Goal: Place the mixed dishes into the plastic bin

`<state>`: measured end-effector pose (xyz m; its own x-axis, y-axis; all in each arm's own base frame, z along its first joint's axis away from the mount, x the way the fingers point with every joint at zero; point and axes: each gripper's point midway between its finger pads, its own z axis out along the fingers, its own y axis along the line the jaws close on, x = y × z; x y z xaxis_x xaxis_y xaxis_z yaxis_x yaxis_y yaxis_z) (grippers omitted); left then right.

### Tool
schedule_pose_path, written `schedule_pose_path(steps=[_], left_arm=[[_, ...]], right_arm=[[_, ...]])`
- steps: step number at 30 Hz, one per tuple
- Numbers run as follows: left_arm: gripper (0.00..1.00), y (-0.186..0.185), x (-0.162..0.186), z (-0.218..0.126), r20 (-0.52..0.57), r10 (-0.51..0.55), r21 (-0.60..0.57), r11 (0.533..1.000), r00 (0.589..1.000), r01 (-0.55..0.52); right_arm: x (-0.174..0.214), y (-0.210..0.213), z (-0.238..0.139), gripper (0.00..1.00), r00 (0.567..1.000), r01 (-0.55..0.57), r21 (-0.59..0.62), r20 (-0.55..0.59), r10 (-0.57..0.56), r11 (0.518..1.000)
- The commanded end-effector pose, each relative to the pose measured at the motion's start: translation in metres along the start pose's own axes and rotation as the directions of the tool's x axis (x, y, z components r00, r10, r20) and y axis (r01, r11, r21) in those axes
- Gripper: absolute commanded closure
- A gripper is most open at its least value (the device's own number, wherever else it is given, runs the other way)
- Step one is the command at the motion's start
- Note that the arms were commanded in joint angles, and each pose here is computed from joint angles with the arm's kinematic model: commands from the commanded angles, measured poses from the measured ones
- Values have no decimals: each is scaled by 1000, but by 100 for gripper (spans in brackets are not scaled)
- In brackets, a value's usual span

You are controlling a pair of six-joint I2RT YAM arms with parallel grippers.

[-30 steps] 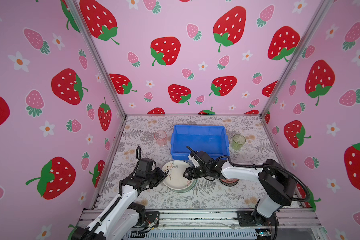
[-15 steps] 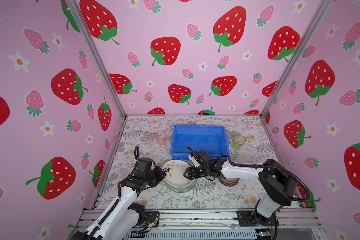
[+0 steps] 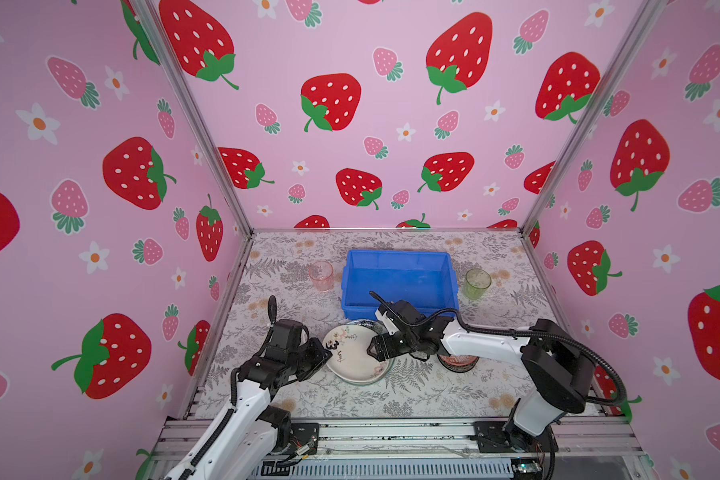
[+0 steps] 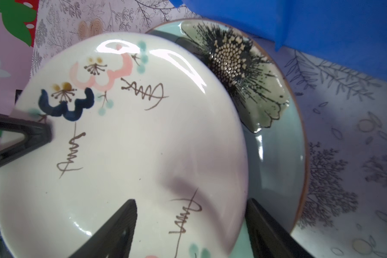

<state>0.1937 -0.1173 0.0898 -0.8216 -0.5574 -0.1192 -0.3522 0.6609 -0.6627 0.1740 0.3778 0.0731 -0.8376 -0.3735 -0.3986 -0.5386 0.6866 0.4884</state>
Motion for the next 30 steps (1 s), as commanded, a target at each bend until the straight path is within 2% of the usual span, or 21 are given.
schedule_pose_path(steps=[1, 6, 15, 30], left_arm=[[100, -31, -2, -15, 12, 58, 123, 991, 998, -59], [100, -43, -5, -25, 49, 111, 173, 978, 993, -118], [100, -62, -1, -35, 33, 174, 250, 952, 984, -177], [100, -112, 3, -58, 33, 303, 423, 859, 952, -288]], right_arm=[[-18, 11, -22, 20, 998, 1, -40, 59, 1, 999], [-30, 9, -45, 18, 995, -17, -65, 101, 23, 998], [-39, 0, -76, 19, 990, -43, -153, 128, 63, 987], [-33, -3, -98, 22, 992, -25, -236, 115, 53, 972]])
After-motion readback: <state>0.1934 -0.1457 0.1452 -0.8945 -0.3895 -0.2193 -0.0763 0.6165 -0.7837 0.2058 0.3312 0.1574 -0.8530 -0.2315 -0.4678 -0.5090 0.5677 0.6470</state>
